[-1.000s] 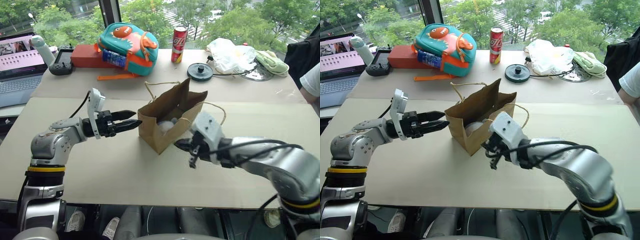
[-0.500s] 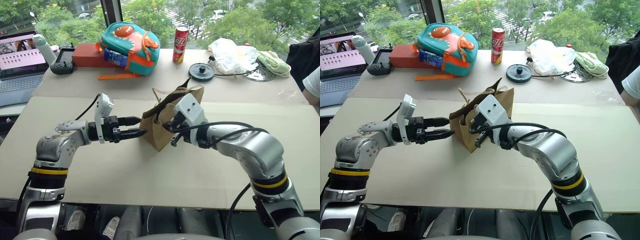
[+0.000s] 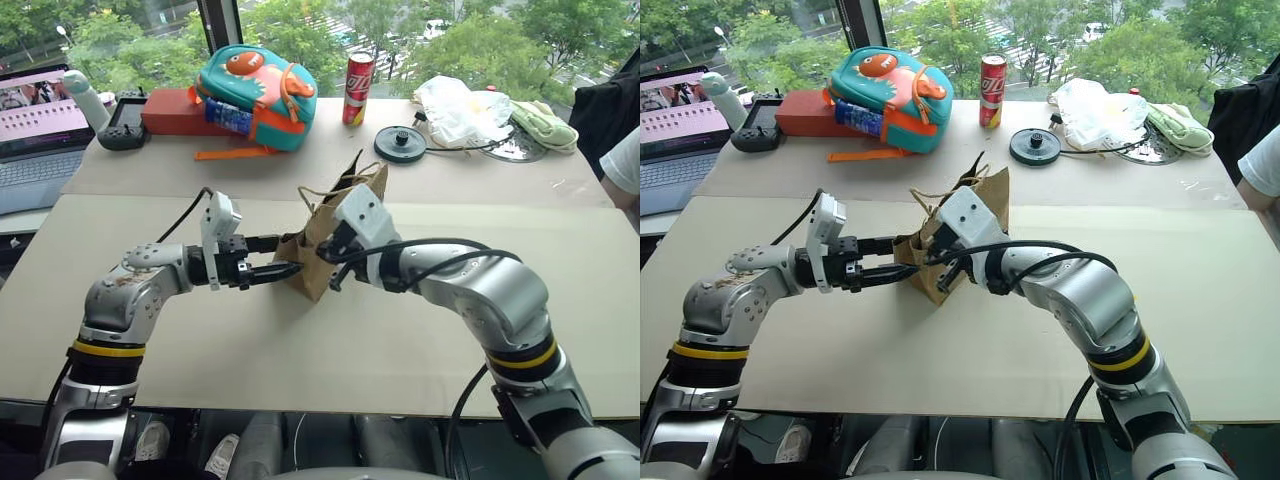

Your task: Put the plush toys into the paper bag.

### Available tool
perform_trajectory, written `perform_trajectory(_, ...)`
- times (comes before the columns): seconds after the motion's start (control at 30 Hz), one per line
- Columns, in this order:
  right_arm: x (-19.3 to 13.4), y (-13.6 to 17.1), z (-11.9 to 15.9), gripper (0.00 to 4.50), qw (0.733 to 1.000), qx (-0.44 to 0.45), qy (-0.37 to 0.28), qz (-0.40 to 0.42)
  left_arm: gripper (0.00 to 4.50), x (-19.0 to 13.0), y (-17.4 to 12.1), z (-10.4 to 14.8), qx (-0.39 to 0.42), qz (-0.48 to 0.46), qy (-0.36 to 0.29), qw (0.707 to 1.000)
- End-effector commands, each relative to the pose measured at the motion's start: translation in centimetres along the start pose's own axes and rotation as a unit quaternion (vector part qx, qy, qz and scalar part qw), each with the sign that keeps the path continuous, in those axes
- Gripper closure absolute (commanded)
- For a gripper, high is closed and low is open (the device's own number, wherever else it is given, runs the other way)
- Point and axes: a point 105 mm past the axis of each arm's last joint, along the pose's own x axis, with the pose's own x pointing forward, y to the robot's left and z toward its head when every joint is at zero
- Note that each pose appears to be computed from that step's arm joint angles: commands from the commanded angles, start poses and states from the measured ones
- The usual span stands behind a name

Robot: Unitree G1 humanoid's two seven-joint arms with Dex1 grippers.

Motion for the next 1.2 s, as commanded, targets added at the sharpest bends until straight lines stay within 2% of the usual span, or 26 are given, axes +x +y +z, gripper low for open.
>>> perform_trajectory(0.03, 0.3, -0.1, 1.6, 4.45, 1.0, -0.017, -0.023, 0.0, 1.16, 0.4, -0.6, 1.1, 0.02, -0.011, -0.012, 1.0)
perform_trajectory(0.33, 1.2, -0.5, 2.2, 4.45, 1.0, -0.017, -0.026, -0.003, 1.16, 0.5, -1.6, 0.4, 0.013, -0.036, 0.004, 0.999)
perform_trajectory(0.67, 0.9, -0.2, 2.6, 4.45, 0.999, -0.017, -0.033, -0.001, 1.16, 2.0, 1.8, -0.3, 0.042, 0.06, 0.0, 0.997)
perform_trajectory(0.87, 0.7, -0.2, 2.7, 4.45, 0.999, -0.017, -0.034, -0.006, 1.16, 2.7, 1.8, -0.5, 0.043, 0.066, -0.009, 0.997)
perform_trajectory(0.97, 0.7, -0.3, 2.7, 4.5, 0.999, -0.017, -0.035, -0.008, 1.9, 2.7, 1.6, -0.7, 0.042, 0.067, -0.009, 0.997)
perform_trajectory(1.0, 0.7, -0.3, 2.7, 4.5, 0.999, -0.017, -0.034, -0.009, 2.35, 2.6, 1.7, -0.7, 0.042, 0.07, -0.009, 0.997)
perform_trajectory(1.2, 0.5, -0.3, 2.8, 4.5, 0.999, -0.017, -0.033, -0.011, 4.3, 2.4, 1.9, -0.7, 0.042, 0.077, -0.01, 0.996)
